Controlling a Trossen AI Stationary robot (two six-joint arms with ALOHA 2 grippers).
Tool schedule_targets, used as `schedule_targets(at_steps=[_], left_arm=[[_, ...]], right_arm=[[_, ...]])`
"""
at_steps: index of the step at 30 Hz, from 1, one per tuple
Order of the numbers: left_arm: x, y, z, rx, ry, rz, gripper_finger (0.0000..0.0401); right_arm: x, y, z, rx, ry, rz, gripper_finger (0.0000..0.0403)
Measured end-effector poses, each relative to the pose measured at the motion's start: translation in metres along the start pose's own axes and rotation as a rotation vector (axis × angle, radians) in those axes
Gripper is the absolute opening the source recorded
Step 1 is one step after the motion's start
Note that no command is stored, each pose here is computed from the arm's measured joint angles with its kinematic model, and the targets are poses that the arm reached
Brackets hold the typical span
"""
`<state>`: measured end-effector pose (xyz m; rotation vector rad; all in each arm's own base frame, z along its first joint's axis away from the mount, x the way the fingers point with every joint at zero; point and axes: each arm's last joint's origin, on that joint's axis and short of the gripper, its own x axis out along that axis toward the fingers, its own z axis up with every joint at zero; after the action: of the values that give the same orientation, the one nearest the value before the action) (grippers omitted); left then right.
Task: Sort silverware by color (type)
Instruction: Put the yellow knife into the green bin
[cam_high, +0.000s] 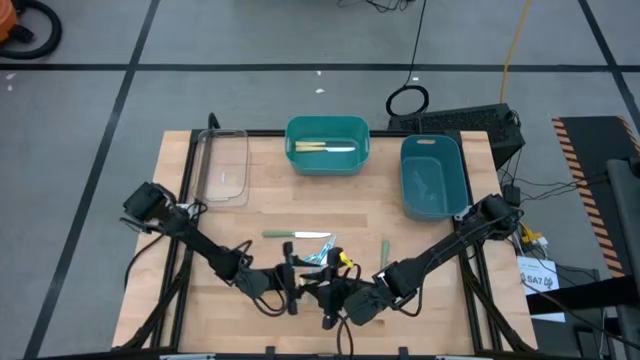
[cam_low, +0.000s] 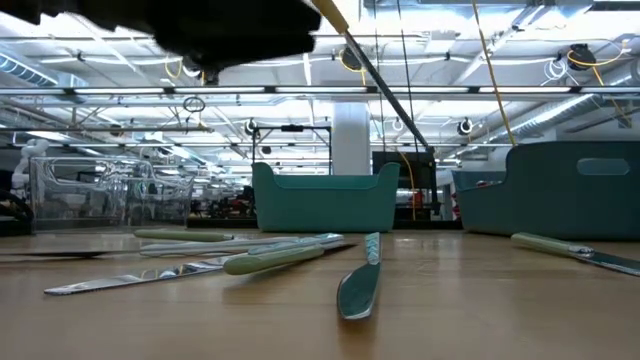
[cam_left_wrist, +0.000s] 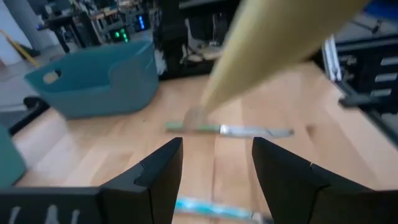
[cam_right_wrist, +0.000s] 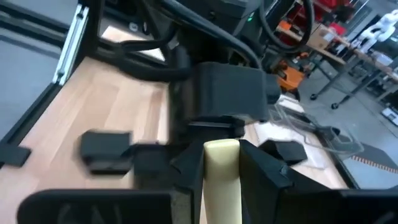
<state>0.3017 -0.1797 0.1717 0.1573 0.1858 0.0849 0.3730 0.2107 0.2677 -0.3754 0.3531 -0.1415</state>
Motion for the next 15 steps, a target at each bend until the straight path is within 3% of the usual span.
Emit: schedule_targets(at_steps=[10, 15], left_arm=[[0.010, -0.008, 0.027, 0.029, -0.078, 0.002, 0.0203], [0.010, -0.011, 0.034, 0.043, -0.139, -0.104, 0.0203]], right_arm=[[-0.012, 0.008, 0.007, 0.005, -0.056, 0.041, 0.0074], [-0.022, 0.017, 0.011, -0.029, -0.077, -0.003, 0.0074]])
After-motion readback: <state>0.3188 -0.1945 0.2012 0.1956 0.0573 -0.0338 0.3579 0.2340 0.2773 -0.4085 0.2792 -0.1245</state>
